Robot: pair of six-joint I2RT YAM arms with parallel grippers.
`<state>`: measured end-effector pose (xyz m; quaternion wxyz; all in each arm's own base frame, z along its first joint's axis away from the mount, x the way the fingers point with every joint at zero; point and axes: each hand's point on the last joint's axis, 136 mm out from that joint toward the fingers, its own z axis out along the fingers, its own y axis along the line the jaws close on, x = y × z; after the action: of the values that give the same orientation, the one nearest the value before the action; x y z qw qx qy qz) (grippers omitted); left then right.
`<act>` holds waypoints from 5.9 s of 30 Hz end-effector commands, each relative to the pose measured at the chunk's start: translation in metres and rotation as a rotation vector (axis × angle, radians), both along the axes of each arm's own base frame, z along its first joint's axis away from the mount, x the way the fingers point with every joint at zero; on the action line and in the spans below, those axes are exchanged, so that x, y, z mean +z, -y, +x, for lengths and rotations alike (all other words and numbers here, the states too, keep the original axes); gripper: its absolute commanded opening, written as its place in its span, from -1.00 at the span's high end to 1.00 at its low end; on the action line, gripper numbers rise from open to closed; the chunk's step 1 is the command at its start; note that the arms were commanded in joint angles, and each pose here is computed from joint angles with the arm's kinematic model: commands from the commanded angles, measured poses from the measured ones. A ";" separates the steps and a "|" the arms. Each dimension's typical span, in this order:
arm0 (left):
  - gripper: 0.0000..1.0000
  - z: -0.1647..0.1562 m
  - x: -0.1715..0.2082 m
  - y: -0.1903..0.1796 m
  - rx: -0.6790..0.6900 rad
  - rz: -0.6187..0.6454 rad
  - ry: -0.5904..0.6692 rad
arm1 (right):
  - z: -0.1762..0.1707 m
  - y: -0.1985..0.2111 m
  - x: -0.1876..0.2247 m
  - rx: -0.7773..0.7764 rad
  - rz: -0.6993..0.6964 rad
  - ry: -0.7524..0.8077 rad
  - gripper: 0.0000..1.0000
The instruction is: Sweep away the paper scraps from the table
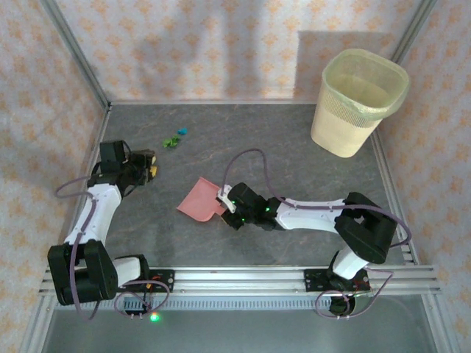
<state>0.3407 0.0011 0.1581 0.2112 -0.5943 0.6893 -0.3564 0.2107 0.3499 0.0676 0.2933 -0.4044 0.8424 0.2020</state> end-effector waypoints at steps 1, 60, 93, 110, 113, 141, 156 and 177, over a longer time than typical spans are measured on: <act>1.00 -0.015 -0.003 0.014 -0.044 -0.006 0.009 | 0.001 -0.008 0.009 0.000 0.022 0.002 1.00; 1.00 -0.099 0.001 -0.023 -0.794 1.056 -0.534 | 0.003 -0.005 -0.002 -0.016 -0.011 0.000 1.00; 1.00 -0.108 0.000 0.104 -1.264 1.200 -0.377 | 0.038 0.033 -0.012 -0.180 -0.071 -0.012 1.00; 1.00 -0.057 0.011 0.136 -1.164 1.307 -0.371 | 0.044 0.042 -0.015 -0.215 -0.096 -0.003 1.00; 1.00 -0.055 0.009 0.144 -1.189 1.316 -0.374 | 0.044 0.043 -0.015 -0.216 -0.101 -0.002 1.00; 1.00 -0.045 0.102 0.104 -0.830 1.472 -0.184 | 0.045 0.040 -0.020 -0.211 -0.092 -0.004 1.00; 1.00 0.070 0.084 0.050 -0.651 1.361 -0.442 | 0.043 0.038 -0.019 -0.195 -0.086 -0.010 1.00; 1.00 0.090 -0.001 0.044 -0.979 1.429 -0.807 | 0.042 0.036 -0.020 -0.186 -0.083 -0.018 1.00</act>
<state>0.4339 -0.0446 0.1443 0.0983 -0.0739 0.9463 0.2991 0.2523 0.3179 0.0563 0.2985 -0.3325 0.8811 0.1551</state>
